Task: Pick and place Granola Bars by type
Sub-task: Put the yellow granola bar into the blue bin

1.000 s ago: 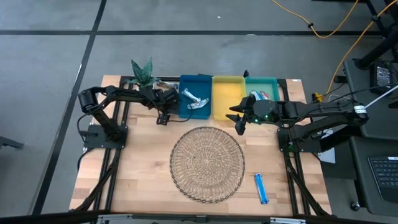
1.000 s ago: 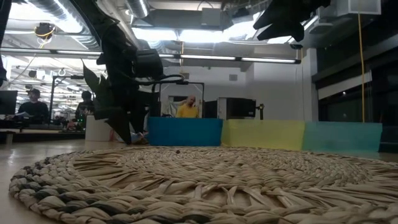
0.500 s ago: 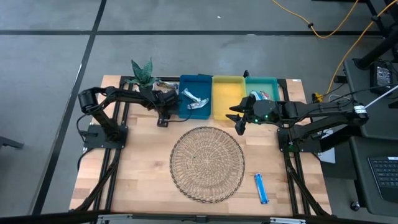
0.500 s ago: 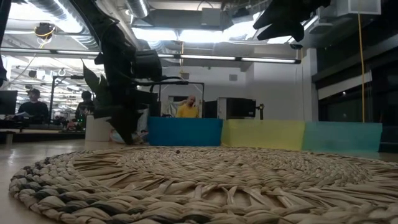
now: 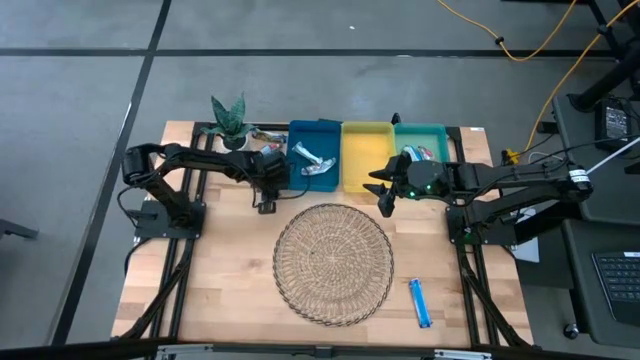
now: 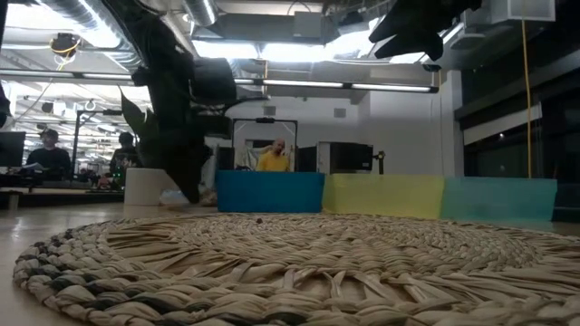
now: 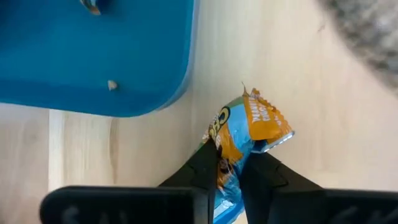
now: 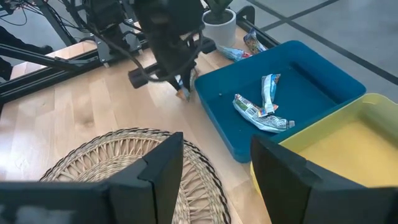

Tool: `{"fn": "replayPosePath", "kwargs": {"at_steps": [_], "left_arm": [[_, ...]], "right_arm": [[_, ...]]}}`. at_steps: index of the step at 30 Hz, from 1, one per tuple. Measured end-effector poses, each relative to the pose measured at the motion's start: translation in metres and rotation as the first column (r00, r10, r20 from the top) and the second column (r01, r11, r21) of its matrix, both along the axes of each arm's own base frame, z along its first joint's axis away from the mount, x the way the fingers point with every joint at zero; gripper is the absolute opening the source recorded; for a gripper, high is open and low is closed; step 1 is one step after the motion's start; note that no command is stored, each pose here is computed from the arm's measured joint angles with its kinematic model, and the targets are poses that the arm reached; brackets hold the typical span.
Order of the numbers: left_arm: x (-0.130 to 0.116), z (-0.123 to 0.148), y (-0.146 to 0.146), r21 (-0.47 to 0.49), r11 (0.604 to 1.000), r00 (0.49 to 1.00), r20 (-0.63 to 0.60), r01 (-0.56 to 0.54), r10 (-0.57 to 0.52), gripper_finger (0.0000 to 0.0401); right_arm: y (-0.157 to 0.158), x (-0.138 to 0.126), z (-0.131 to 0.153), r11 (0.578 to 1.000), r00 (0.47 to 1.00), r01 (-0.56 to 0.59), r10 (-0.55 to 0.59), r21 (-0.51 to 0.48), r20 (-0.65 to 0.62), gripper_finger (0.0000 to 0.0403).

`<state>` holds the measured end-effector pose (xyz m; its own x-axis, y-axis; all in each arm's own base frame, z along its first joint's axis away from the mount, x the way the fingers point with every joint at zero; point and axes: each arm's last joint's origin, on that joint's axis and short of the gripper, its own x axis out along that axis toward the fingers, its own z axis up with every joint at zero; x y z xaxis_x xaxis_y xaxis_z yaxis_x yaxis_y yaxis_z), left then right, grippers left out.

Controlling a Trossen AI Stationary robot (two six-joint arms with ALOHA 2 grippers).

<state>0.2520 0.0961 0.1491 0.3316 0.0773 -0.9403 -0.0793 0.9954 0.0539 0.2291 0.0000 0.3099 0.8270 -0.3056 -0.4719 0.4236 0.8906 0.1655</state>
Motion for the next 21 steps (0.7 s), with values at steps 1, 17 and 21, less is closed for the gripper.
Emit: {"fn": "replayPosePath", "kwargs": {"at_steps": [1, 17, 21], "left_arm": [[0.000, 0.003, -0.002, -0.009, 1.000, 1.000, 0.013, -0.005, 0.005, 0.0039], [-0.006, 0.054, -0.038, -0.087, 0.994, 0.971, 0.226, -0.059, 0.078, 0.0027], [-0.012, 0.071, -0.046, -0.101, 0.991, 0.948, 0.299, -0.083, 0.110, 0.0029]], "right_arm": [[0.000, 0.000, 0.000, 1.000, 1.000, 0.000, 0.000, 0.000, 0.000, 0.0188], [0.000, 0.000, 0.000, 1.000, 1.000, -0.010, 0.009, -0.020, -0.008, 0.0188], [0.000, 0.000, 0.000, 1.000, 1.000, -0.012, 0.011, -0.024, -0.010, 0.0188]]}}
